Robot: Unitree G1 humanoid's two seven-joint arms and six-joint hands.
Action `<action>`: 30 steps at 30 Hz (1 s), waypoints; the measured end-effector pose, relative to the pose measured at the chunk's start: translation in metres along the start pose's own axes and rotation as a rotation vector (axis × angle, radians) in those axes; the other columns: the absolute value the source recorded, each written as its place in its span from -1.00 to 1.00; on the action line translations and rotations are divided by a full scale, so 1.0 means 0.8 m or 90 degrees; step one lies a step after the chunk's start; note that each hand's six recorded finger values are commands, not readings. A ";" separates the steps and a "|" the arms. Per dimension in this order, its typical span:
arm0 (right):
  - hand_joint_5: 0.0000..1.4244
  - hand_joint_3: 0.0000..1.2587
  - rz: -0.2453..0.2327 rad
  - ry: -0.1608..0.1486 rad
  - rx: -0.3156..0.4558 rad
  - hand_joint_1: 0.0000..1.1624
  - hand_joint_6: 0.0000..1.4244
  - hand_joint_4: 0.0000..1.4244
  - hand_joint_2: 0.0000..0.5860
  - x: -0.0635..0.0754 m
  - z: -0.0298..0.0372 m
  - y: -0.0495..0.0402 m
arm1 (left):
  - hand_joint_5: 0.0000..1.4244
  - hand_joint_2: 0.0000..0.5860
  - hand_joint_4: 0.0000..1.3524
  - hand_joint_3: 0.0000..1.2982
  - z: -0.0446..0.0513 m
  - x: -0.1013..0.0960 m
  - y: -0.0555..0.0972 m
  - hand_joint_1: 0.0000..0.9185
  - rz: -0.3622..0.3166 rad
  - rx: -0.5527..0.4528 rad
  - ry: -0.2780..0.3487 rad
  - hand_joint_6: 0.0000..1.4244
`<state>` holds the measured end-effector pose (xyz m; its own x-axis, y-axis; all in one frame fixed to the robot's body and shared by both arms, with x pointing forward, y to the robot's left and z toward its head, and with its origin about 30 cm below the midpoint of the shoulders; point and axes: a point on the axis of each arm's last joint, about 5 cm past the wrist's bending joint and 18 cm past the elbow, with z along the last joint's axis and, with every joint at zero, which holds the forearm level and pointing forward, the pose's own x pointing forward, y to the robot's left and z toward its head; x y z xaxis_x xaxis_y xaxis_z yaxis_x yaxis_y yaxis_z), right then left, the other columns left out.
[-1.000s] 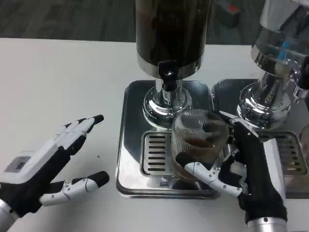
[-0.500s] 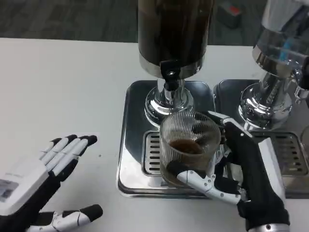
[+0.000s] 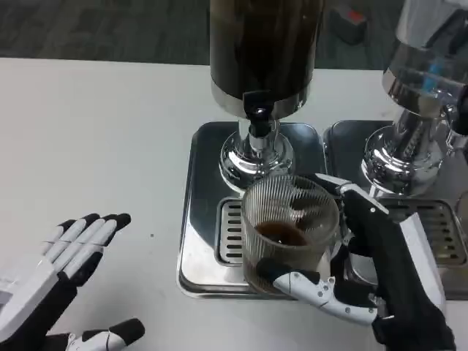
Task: Grasp the cup under the faucet to collect the drink, then remove the cup.
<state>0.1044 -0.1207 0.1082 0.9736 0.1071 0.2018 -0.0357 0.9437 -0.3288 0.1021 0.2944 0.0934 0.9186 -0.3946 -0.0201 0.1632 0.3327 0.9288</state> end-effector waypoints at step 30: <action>0.15 -0.20 -0.005 0.025 0.016 0.52 0.72 -0.04 -0.27 -0.009 -0.0005 0.004 | -1.00 -0.45 -1.00 -1.00 -0.003 -0.006 -0.004 -1.00 0.000 -0.018 0.029 -1.00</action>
<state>0.0974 -0.1187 0.1054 0.9819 0.0877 0.1679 -0.0331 0.9522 -0.3038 0.0977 0.2976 0.0898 0.9343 -0.3546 -0.0374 0.1726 0.3578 0.9177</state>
